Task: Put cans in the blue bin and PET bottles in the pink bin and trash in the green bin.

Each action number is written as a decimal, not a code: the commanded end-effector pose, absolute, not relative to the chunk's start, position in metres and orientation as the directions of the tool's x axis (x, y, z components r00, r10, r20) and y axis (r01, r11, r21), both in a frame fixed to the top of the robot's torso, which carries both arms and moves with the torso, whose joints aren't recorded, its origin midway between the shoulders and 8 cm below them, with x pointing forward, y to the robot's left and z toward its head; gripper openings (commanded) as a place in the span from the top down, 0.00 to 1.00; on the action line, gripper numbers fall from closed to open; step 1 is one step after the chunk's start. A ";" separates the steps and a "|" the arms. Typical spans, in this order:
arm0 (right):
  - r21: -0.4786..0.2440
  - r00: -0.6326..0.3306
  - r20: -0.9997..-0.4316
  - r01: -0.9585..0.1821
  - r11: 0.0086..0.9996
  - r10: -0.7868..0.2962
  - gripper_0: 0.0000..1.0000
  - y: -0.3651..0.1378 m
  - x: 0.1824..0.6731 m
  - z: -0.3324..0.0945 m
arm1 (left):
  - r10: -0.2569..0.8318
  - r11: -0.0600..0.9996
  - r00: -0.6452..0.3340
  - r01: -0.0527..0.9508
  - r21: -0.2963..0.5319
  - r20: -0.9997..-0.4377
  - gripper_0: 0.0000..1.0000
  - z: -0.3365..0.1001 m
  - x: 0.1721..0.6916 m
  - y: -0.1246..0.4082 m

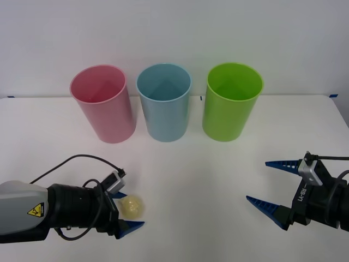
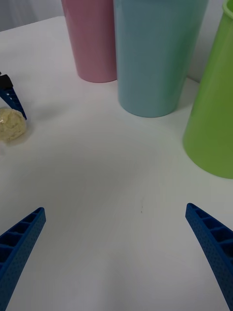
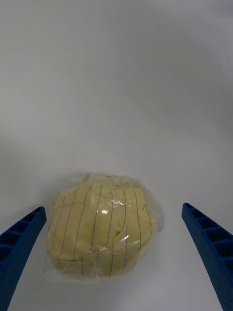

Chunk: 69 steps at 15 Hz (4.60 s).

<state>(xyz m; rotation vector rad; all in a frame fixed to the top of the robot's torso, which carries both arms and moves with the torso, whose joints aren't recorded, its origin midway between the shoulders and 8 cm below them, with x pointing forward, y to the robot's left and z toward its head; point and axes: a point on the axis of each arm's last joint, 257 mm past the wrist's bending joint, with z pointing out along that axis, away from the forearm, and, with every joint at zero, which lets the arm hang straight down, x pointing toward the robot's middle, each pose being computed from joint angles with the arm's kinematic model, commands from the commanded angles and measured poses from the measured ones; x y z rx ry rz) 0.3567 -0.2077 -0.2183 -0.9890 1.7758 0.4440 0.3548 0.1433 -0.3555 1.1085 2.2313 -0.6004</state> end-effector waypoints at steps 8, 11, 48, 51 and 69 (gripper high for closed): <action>-0.144 -0.152 -0.896 -0.790 0.596 -0.417 0.00 -0.208 0.357 -0.218 | 0.576 0.553 -0.472 0.826 -0.108 -0.667 0.84 -0.363 0.361 0.146; -0.144 -0.152 -0.896 -0.790 0.596 -0.417 0.00 -0.208 0.357 -0.218 | 0.573 0.551 -0.467 0.828 -0.106 -0.674 0.97 -0.363 0.360 0.144; -0.144 -0.152 -0.896 -0.790 0.596 -0.417 0.00 -0.208 0.357 -0.218 | -0.295 0.483 -0.011 0.861 -0.159 -0.955 1.00 -0.019 0.395 0.053; -0.144 -0.152 -0.896 -0.790 0.596 -0.417 0.00 -0.208 0.357 -0.218 | -0.299 0.548 0.097 0.832 -0.088 -0.949 1.00 0.010 0.406 0.043; -0.144 -0.152 -0.896 -0.790 0.596 -0.417 0.00 -0.208 0.357 -0.218 | -0.108 0.532 0.063 0.847 -0.005 -0.992 1.00 0.042 0.533 -0.048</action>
